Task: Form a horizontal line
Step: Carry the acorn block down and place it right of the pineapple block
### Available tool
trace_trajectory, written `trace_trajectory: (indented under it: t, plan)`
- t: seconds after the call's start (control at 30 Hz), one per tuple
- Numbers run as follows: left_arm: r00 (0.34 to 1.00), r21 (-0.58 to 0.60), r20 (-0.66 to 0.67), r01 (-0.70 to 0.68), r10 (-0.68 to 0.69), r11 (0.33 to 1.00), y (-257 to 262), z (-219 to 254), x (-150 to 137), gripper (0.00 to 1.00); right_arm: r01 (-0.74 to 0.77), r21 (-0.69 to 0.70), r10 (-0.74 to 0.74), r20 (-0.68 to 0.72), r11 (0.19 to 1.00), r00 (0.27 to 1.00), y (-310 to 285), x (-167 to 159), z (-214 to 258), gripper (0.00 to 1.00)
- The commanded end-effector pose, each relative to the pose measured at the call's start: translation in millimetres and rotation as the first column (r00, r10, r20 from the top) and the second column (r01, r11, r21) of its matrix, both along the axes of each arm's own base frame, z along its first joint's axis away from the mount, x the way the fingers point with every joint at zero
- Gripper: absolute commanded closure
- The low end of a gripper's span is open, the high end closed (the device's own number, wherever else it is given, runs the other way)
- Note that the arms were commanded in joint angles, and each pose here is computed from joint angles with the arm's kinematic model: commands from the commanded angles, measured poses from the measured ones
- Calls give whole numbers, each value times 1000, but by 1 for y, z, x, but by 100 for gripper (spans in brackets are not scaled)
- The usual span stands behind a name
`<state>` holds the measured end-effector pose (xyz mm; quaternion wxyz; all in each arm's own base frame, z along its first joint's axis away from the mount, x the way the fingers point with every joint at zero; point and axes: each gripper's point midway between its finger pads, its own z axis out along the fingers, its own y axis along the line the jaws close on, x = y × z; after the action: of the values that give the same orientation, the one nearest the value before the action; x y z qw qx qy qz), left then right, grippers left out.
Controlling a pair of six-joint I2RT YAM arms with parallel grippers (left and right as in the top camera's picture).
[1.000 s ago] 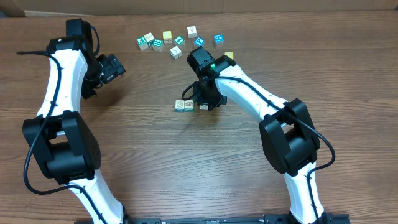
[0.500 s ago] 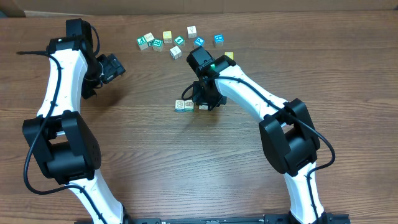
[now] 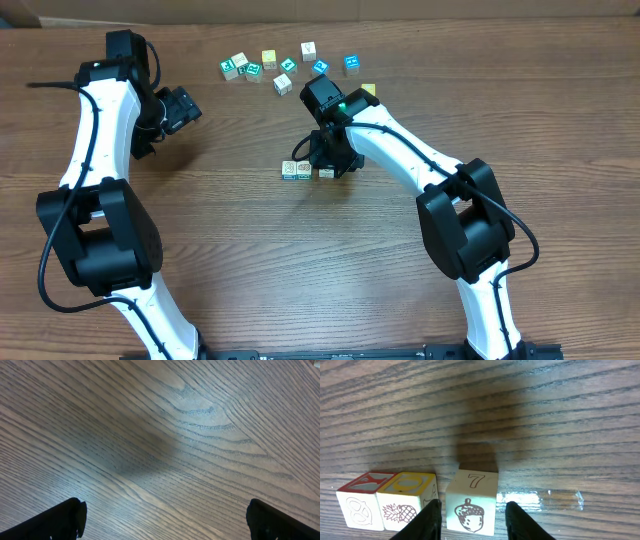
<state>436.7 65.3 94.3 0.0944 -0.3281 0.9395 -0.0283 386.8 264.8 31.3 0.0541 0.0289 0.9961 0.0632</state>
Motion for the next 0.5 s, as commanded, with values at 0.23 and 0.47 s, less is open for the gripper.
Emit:
trace_trajectory:
  t: [0.23, 0.47]
  plan:
    - [1000, 11, 17, 7, -7, 1000, 2, 6, 5, 0, 46, 27, -49, 121, 999, 991, -11, 31, 21, 62]
    - [1000, 11, 17, 7, -7, 1000, 2, 6, 5, 0, 100, 20, -102, 110, 995, 989, -35, 41, 21, 62]
